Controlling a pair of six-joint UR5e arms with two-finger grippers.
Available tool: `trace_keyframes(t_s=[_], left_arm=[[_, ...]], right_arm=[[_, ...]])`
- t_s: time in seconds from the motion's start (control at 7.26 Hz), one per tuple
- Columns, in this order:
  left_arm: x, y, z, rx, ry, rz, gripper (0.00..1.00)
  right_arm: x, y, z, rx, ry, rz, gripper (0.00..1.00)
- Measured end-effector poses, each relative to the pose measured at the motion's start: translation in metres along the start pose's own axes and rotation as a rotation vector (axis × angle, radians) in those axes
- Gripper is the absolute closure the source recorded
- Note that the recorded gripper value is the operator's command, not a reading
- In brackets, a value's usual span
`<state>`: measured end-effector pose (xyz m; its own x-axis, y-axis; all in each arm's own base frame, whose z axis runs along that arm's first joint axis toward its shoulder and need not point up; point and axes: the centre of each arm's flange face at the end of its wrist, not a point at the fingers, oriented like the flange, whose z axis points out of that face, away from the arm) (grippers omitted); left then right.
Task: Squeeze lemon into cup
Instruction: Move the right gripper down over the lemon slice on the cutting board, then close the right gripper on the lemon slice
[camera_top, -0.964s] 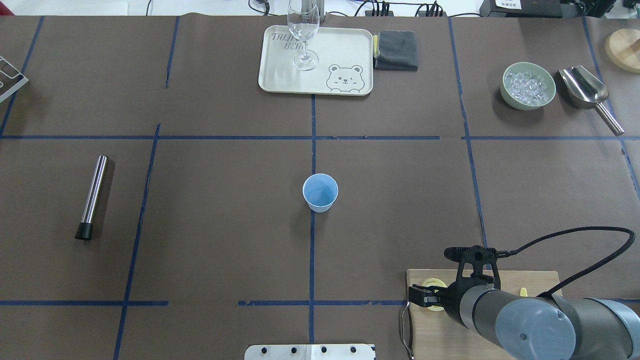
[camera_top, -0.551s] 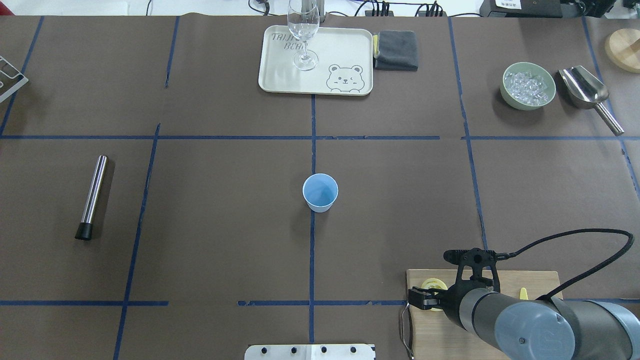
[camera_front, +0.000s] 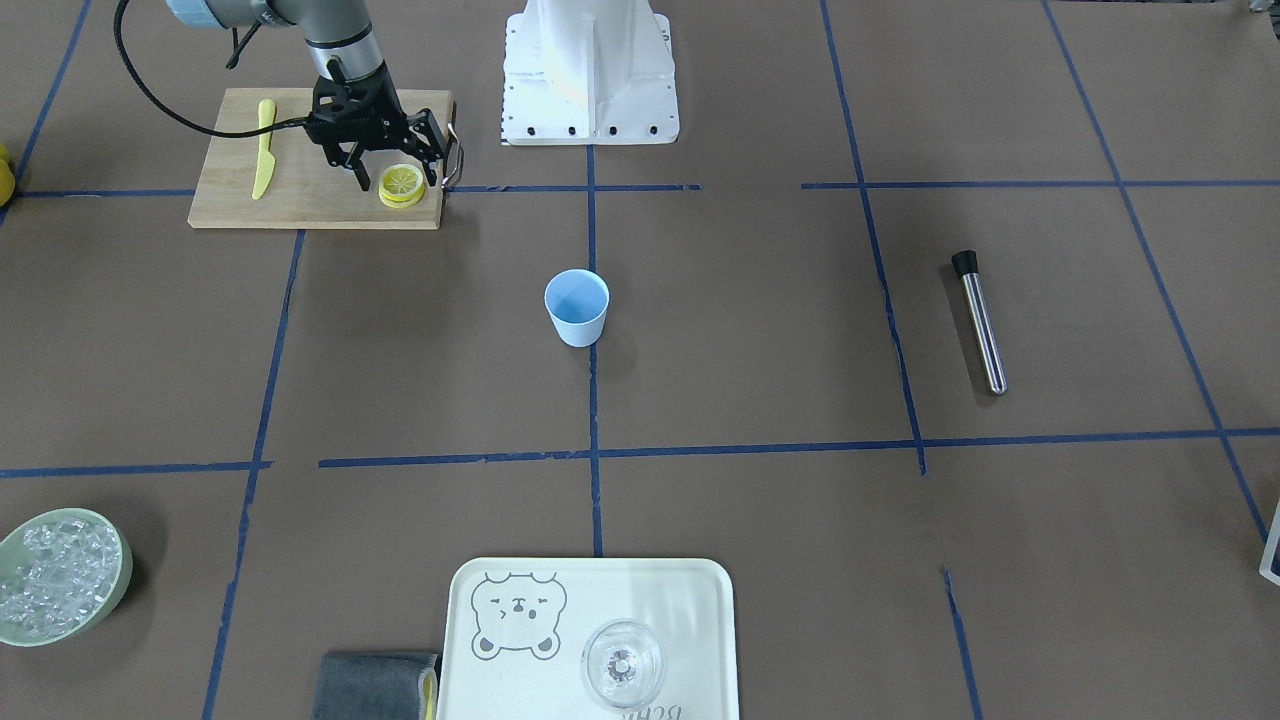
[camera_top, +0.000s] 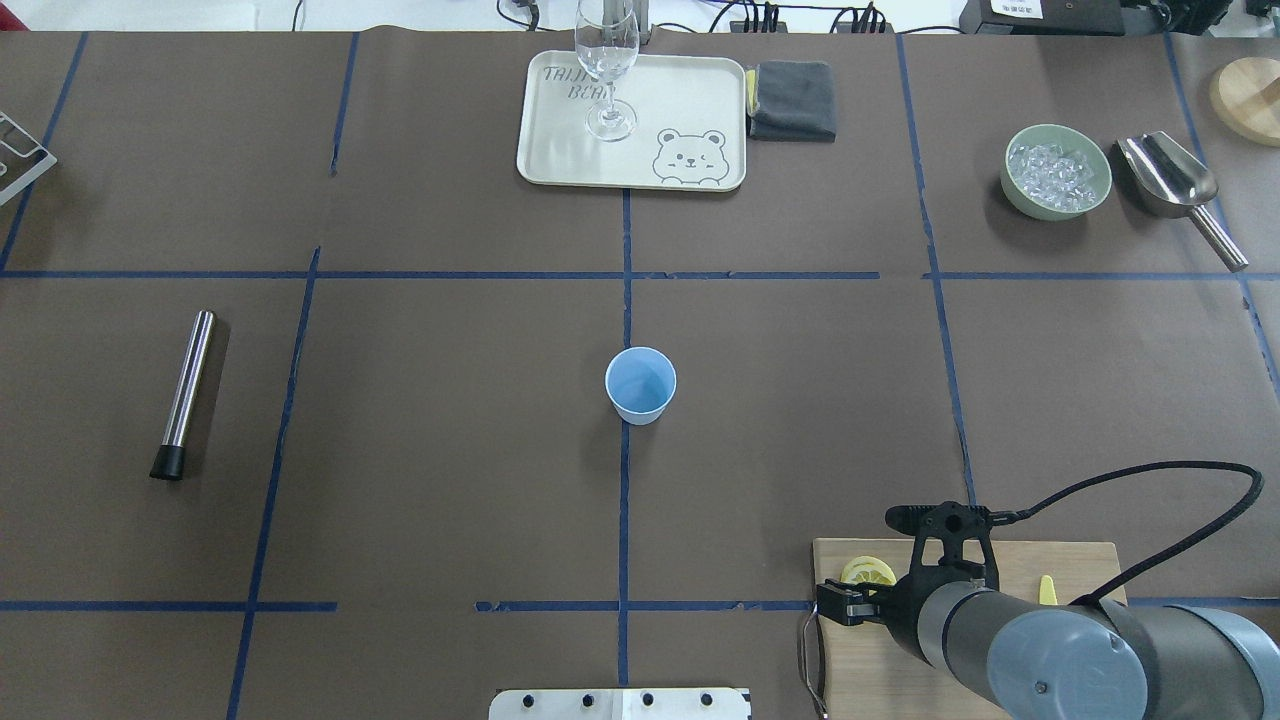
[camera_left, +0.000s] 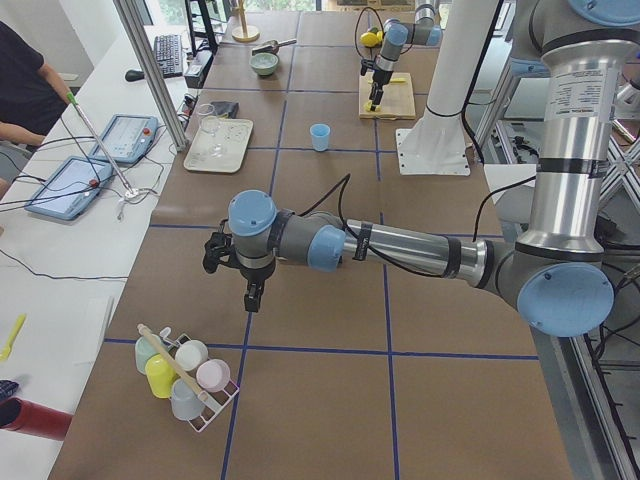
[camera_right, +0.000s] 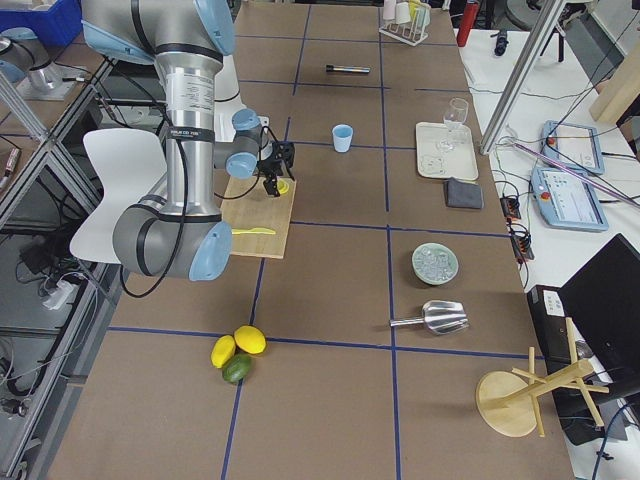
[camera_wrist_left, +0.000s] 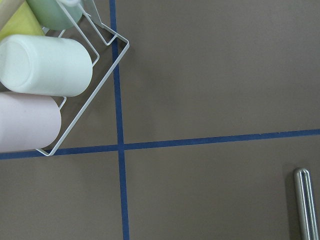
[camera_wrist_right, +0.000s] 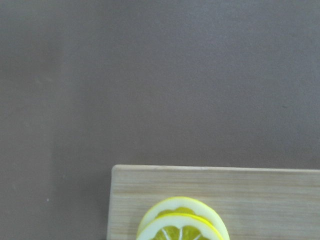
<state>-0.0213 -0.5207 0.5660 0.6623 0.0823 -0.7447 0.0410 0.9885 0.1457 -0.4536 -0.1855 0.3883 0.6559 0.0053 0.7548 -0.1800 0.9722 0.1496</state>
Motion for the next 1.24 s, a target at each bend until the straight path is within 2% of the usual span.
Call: trace_keyframes(t_s=[0.14,0.55,0.96,1.1,1.24], left_arm=[[-0.0001,0.0001,0.0001,0.0,0.0,0.0,0.0],[0.0004,0.0001,-0.0005,0.001,-0.001,0.001,0.0],[0.0012,-0.0002,-0.0012,0.002,-0.001,0.002,0.0],[0.0012,-0.0002,-0.0012,0.002,-0.001,0.002,0.0],[0.0015,-0.0003,-0.0015,0.002,-0.001,0.003,0.0]], right_arm=[[0.0004,0.0006,0.0004,-0.001,0.001,-0.001,0.0],[0.001,0.001,0.0007,-0.001,0.004,-0.004,0.23],[0.001,-0.001,-0.0004,0.0,0.002,-0.002,0.31],[0.0009,-0.0016,-0.0009,0.001,0.001,-0.002,0.36],[0.0009,-0.0021,-0.0014,0.002,0.001,-0.001,0.47]])
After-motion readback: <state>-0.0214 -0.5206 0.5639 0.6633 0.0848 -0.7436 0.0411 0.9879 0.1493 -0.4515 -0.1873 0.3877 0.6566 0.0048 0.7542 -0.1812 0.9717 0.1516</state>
